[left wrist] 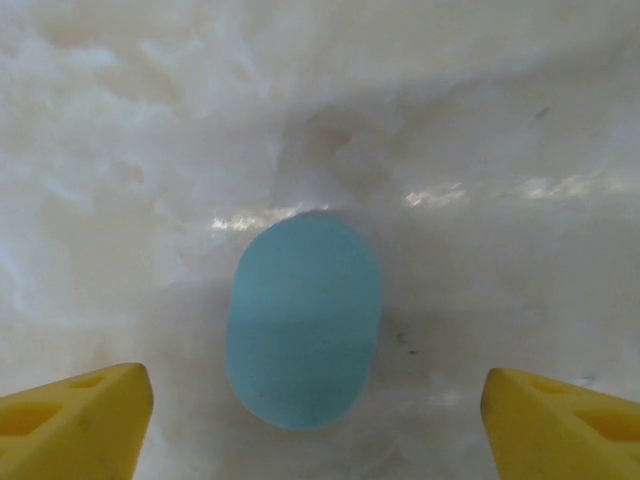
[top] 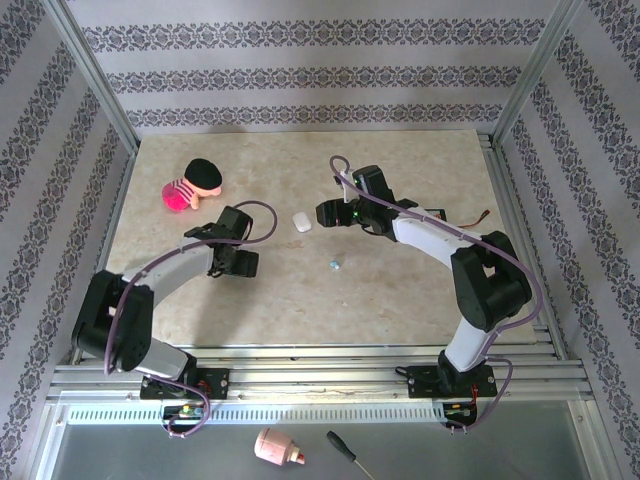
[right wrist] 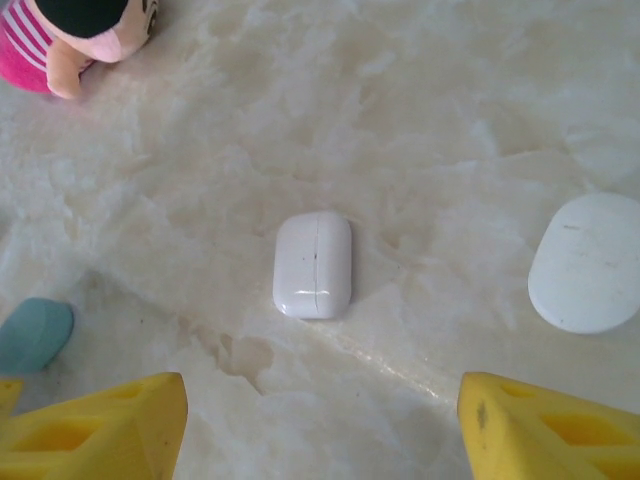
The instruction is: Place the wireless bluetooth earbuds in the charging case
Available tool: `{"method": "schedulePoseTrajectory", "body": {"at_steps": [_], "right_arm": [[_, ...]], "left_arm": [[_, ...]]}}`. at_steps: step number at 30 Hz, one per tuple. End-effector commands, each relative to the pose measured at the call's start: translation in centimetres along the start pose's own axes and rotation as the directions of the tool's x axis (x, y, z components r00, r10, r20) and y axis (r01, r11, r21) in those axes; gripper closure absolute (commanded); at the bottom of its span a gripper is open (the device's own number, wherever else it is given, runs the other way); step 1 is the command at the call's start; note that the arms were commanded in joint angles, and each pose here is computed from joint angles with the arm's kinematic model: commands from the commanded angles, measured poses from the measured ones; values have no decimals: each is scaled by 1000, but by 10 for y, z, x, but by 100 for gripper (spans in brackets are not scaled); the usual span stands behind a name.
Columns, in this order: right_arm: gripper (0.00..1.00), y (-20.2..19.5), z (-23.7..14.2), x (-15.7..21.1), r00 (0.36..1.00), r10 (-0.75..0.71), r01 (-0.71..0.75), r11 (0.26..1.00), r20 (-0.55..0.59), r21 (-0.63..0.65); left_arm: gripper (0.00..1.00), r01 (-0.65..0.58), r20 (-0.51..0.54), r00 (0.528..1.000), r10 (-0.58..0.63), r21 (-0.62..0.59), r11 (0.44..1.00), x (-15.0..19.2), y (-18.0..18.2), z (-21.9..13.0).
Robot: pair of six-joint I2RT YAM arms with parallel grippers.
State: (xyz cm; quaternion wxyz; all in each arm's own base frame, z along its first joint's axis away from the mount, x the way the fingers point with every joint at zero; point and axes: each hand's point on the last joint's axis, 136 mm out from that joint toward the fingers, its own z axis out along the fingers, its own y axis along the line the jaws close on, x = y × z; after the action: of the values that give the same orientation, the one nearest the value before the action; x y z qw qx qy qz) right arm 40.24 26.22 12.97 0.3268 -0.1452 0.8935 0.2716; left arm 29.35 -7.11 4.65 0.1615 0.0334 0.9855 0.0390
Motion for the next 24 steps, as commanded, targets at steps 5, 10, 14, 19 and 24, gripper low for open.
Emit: {"method": "schedulePoseTrajectory", "body": {"at_steps": [5,10,14,19,24], "right_arm": [[28,5,-6,2,999,-32,32,999,8,-13],[29,5,-5,4,1000,-32,32,999,1,-16],[29,5,-5,6,1000,-29,29,999,-3,-18],[29,0,-5,9,1000,-28,28,1000,-9,-1],[30,3,-7,8,1000,12,-12,1000,-6,-15]], "left_arm": [[34,4,-110,994,-8,-37,999,9,10,12],[41,-5,-129,992,0,-36,999,5,8,18],[50,-17,-159,987,12,-28,999,6,5,23],[58,-17,-184,983,13,-22,1000,12,4,26],[71,-20,-157,987,19,-1,1000,10,2,20]]}}
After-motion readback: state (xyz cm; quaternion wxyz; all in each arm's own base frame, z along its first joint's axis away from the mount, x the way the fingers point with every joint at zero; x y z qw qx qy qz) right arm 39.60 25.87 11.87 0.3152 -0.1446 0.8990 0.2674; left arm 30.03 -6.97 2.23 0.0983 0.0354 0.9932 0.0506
